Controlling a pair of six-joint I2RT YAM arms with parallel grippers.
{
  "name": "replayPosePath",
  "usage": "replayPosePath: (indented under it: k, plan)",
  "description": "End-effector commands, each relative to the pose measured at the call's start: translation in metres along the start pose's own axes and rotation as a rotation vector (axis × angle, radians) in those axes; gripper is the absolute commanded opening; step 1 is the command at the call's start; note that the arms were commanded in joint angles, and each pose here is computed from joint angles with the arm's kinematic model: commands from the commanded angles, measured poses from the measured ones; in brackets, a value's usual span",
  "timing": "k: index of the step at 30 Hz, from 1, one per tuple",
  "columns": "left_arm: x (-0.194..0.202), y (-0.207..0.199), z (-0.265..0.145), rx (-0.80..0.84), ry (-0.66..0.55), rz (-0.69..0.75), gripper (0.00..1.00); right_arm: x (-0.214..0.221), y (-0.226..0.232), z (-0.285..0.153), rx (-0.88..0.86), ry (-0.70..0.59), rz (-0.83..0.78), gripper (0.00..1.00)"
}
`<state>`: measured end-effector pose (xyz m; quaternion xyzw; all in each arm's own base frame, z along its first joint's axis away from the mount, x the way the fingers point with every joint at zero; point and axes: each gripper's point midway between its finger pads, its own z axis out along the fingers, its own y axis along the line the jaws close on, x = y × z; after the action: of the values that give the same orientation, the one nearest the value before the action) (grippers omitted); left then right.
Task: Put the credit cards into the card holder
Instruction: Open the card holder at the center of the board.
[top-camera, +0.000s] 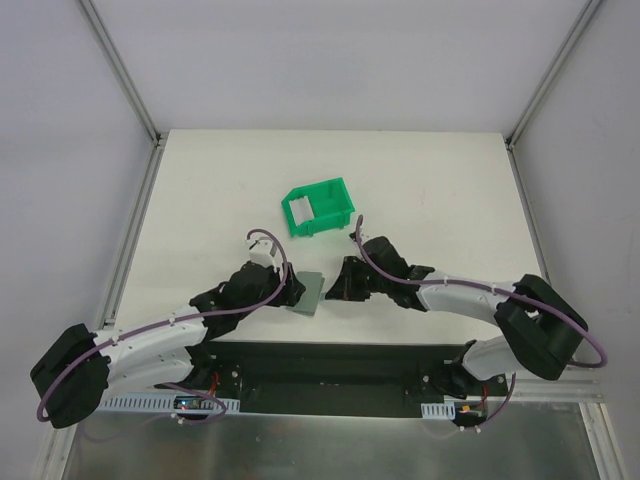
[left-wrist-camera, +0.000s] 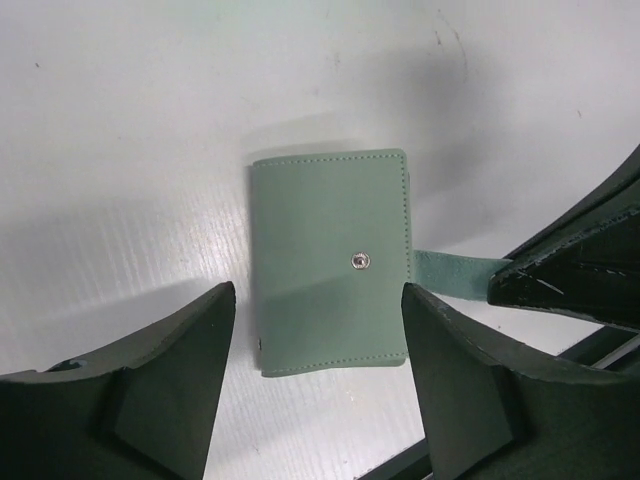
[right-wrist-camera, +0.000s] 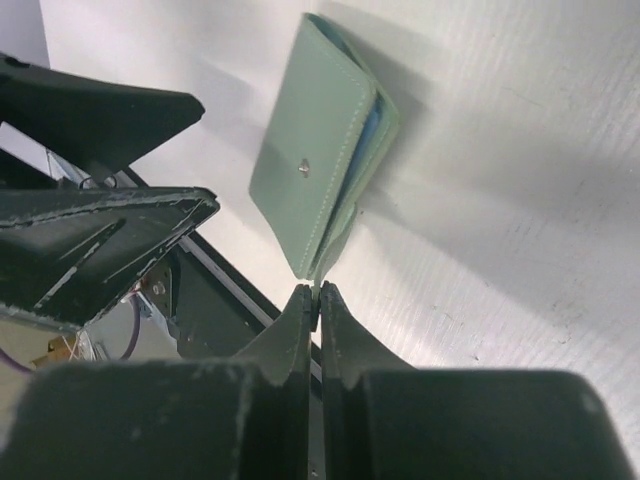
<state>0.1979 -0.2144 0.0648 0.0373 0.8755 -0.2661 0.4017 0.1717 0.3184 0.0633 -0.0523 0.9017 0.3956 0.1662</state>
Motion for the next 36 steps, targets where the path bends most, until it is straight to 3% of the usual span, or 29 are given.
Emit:
replayPosePath:
  k: [1, 8, 15, 31, 36]
  plan:
    - [-0.024, -0.018, -0.004, 0.040, -0.044, 0.055, 0.67, -0.013, 0.020, -0.017, -0.048, -0.049, -0.087, 0.01]
    - [-0.026, -0.052, 0.001, 0.176, 0.010, 0.107, 0.65, -0.023, 0.047, -0.029, -0.125, -0.064, -0.139, 0.01]
    - [-0.020, -0.057, 0.009, 0.187, 0.064, 0.132, 0.61, -0.028, 0.058, -0.036, -0.156, -0.081, -0.158, 0.01]
    - [-0.026, -0.044, 0.012, 0.107, 0.050, 0.166, 0.30, -0.030, 0.059, -0.040, -0.145, -0.085, -0.167, 0.01]
    - [-0.025, -0.042, 0.014, 0.089, 0.064, 0.185, 0.27, -0.030, 0.059, -0.039, -0.145, -0.081, -0.170, 0.01]
